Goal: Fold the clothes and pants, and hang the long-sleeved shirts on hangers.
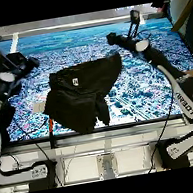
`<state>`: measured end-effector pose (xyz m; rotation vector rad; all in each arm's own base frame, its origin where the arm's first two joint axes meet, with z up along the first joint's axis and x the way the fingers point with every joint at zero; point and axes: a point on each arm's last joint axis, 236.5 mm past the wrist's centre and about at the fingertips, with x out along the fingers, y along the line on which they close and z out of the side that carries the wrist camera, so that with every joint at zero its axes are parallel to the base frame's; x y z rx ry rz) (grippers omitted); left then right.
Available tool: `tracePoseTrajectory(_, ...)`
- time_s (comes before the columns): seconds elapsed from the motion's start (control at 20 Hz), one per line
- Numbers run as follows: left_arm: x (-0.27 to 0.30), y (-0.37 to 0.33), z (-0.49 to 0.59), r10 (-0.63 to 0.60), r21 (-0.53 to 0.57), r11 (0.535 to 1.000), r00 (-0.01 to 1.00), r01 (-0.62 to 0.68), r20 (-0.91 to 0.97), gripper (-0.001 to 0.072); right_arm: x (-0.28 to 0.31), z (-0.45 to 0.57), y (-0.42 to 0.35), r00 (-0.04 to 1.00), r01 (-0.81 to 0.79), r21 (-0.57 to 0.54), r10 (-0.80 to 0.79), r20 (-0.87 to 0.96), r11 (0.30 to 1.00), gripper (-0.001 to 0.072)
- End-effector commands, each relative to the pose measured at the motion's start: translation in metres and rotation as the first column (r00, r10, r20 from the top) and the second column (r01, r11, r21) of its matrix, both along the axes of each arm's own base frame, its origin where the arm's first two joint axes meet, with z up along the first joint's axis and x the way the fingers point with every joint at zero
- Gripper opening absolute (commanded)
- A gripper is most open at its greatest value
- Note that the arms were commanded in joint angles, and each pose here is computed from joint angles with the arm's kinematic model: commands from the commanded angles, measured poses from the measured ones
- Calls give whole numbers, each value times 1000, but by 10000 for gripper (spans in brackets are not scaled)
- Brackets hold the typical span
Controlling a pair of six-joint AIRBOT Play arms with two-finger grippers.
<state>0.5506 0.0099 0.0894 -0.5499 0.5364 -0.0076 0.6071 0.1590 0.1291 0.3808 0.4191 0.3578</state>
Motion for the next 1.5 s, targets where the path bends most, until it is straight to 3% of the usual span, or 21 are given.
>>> tracePoseTrajectory(0.0, -43, 32, 44, -44, 22, 999, 998, 45, -49, 693, -46, 21, -16, 966, -208, 21, 209, -150, 978, 435)
tracePoseTrajectory(0.15, -132, 66, 12, -73, 73, 992, 943, 102, -323, 692, -121, 17, -67, 891, -321, -85, 271, -363, 943, 434)
tracePoseTrajectory(0.25, -191, 67, -37, -71, 8, 996, 878, 85, -472, 692, -177, 0, -85, 820, -372, -106, 273, -503, 922, 433)
tracePoseTrajectory(0.4, -239, 30, -109, -61, -175, 984, 856, -35, -514, 692, -234, -41, -79, 798, -325, -50, 245, -551, 944, 434)
tracePoseTrajectory(0.6, -243, -8, -151, -33, -371, 916, 892, -154, -451, 692, -288, -90, -52, 799, -199, 130, 238, -552, 971, 449)
tracePoseTrajectory(0.8, -222, -9, -164, 3, -379, 907, 905, -181, -425, 692, -311, -97, -44, 789, -213, 156, 264, -554, 964, 448)
tracePoseTrajectory(1.1, -230, -22, -190, -41, -401, 896, 866, -188, -498, 690, -310, -94, -42, 794, -216, 160, 269, -545, 963, 447)
tracePoseTrajectory(1.15, -229, -24, -189, -46, -410, 893, 867, -187, -496, 661, -310, -94, -42, 794, -216, 161, 269, -546, 963, 447)
tracePoseTrajectory(1.2, -228, -26, -188, -47, -416, 890, 869, -187, -492, 543, -311, -94, -42, 791, -218, 163, 272, -548, 962, 446)
tracePoseTrajectory(1.3, -225, -29, -184, -50, -428, 884, 874, -186, -482, 82, -322, -96, -36, 761, -248, 185, 309, -570, 951, 445)
tracePoseTrajectory(1.35, -222, -30, -182, -56, -425, 888, 878, -174, -475, 24, -334, -101, -31, 729, -273, 206, 342, -594, 940, 444)
tracePoseTrajectory(1.45, -218, -30, -176, -59, -424, 891, 886, -160, -460, 24, -365, -122, -12, 646, -333, 240, 406, -646, 912, 446)
